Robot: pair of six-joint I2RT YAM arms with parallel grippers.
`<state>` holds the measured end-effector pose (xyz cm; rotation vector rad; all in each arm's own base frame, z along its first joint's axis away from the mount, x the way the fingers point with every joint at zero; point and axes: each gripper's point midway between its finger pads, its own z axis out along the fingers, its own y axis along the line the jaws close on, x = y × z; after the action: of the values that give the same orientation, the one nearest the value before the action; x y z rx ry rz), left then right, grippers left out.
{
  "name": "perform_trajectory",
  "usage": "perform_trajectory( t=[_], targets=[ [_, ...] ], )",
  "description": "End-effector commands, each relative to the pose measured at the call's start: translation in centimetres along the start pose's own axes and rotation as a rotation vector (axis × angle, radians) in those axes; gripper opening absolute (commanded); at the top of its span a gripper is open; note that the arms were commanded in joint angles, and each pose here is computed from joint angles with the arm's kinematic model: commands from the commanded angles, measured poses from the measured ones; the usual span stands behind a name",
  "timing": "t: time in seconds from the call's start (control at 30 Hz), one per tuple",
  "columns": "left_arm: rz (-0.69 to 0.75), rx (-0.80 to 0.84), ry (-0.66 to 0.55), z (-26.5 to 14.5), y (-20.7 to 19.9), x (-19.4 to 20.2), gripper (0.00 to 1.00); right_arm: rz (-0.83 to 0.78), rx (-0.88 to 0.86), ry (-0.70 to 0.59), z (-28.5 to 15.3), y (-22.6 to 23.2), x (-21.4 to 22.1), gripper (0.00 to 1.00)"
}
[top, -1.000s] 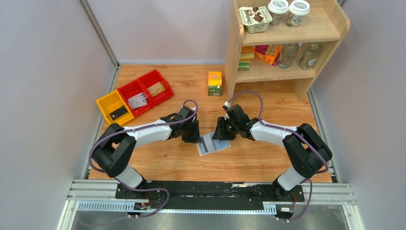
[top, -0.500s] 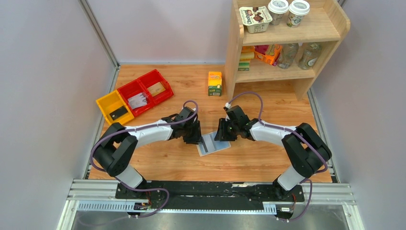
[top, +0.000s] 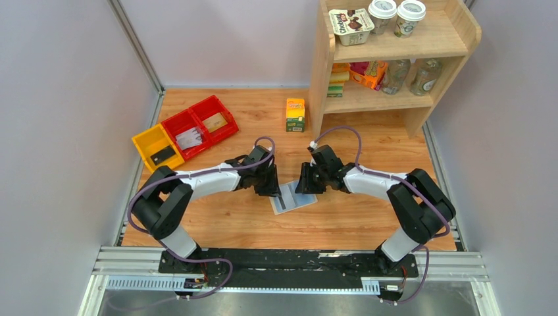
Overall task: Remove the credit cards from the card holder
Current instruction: Remove the credit card from the card holder.
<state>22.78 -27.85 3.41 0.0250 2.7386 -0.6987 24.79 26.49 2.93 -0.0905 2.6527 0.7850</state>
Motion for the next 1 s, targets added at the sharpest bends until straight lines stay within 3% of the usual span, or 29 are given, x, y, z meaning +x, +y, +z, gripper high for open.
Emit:
perform_trajectory(
  t=[0.0, 0.27, 0.73, 0.97],
  targets=[
    [-0.006, 0.017, 0.003, 0.4, -1.1, -0.6, 0.3, 0.012, 0.017, 0.009, 0.5, -0.8, 0.4, 0.36],
    [-0.005, 0.038, 0.047, 1.3, -1.4, 0.1, 0.3, 0.017, -0.021, 0.024, 0.6, -0.2, 0.7, 0.36],
    [0.031, 0.026, 0.075, 2.1, -1.2, 0.5, 0.27, 0.006, -0.248, -0.003, -0.3, 3.2, 0.0, 0.33],
    [0.039, -0.009, 0.088, 2.4, -0.3, 1.0, 0.23, -0.003, -0.196, -0.016, -0.5, 2.3, -0.2, 0.34]
  ],
)
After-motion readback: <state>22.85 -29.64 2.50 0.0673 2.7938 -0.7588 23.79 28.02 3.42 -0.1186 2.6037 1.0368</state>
